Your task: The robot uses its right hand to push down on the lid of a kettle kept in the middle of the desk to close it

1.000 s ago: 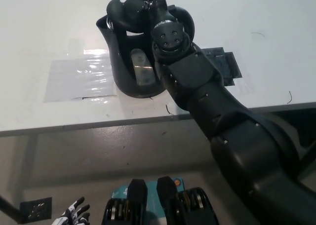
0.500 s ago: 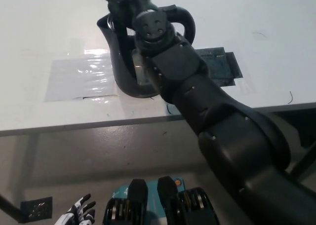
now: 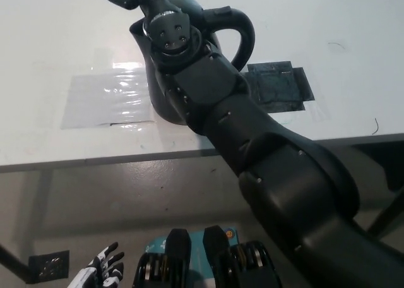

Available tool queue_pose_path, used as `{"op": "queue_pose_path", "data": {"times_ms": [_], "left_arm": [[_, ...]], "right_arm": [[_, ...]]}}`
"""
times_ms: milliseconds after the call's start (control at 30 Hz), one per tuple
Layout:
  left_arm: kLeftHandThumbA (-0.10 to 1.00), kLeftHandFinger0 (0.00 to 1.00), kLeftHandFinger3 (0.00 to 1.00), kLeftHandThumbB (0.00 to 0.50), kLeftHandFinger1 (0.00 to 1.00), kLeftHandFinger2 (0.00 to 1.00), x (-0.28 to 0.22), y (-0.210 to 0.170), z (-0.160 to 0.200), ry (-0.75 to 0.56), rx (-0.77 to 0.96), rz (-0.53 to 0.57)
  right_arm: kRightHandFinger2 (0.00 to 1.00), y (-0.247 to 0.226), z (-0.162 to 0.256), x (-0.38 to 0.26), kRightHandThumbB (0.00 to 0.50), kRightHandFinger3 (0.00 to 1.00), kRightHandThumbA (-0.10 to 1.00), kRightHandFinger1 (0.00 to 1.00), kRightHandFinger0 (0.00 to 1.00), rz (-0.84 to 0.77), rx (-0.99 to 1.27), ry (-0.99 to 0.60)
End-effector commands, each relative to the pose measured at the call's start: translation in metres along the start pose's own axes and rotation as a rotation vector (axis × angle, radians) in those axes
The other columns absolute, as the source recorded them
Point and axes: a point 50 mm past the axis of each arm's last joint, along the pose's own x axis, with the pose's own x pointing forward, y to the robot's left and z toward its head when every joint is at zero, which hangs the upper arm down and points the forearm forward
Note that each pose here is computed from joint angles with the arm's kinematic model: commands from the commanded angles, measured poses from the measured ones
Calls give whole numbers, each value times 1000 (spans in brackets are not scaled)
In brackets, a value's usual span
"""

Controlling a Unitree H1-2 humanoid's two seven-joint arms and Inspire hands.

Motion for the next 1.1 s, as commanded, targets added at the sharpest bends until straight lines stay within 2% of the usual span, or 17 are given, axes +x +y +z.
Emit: {"op": "queue_pose_path", "data": {"times_ms": [0,33,67,133,200,233,267,300,367,400,500,800,867,900,933,1000,1067], "left_arm": [[469,1000,1000,0,1000,1000,-6,5,8,-30,29,-17],[467,1000,1000,0,1000,1000,-6,5,8,-31,22,-16],[466,1000,1000,0,1000,1000,-6,5,9,-32,19,-16],[449,1000,1000,0,1000,1000,-5,5,10,-32,8,-24],[451,1000,1000,0,1000,1000,-5,7,11,-34,5,-23],[452,1000,1000,0,1000,1000,-6,7,11,-32,-3,-22],[451,1000,1000,0,1000,1000,-6,6,12,-33,-8,-22],[446,1000,1000,0,1000,1000,-6,5,12,-33,1,-19],[444,1000,1000,0,1000,1000,-6,4,11,-32,1,-20],[448,1000,1000,0,1000,1000,-5,5,11,-35,-6,-27],[464,1000,1000,0,1000,1000,-6,4,11,-36,-6,-26],[465,1000,1000,0,1000,1000,-3,4,14,-42,-17,-15],[473,1000,1000,0,1000,1000,-6,6,11,-40,-19,-16],[474,1000,1000,0,1000,1000,-7,6,10,-39,-25,-14],[472,1000,1000,0,1000,1000,-7,6,10,-37,-29,-11],[472,1000,1000,0,1000,1000,-8,7,10,-35,-24,-8],[483,1000,1000,0,1000,1000,-12,8,10,-35,-18,0]], "right_arm": [[1000,-15,4,4,48,1000,223,920,856,-9,-19,-62],[784,-19,1,4,54,1000,221,707,699,-13,-25,-60],[731,-20,0,4,50,1000,214,620,571,-15,-27,-59],[805,-37,-15,5,75,1000,212,634,559,-44,-17,-45],[833,-38,-19,4,85,1000,216,666,575,-58,1,-40],[925,-38,-25,3,78,1000,213,729,610,-62,16,-34],[983,-37,-34,0,68,1000,210,805,684,-59,44,-17],[1000,-34,-58,-7,53,1000,212,900,829,-47,104,26],[1000,-34,-61,-8,53,1000,213,906,842,-46,109,29],[1000,-32,-81,-15,35,1000,199,905,845,-46,98,41],[1000,-29,-99,-22,59,1000,215,869,798,-61,79,74],[980,-31,-98,-21,69,1000,232,875,860,-63,55,82],[945,-29,-98,-22,65,1000,236,857,839,-65,49,80],[1000,-29,-97,-22,68,1000,256,907,864,-60,57,69],[1000,-29,-93,-21,65,1000,293,1000,987,-53,58,48],[1000,-30,-76,-17,92,1000,348,1000,969,-51,92,-32],[1000,-30,-54,-16,71,1000,385,994,928,-47,96,-178]]}}
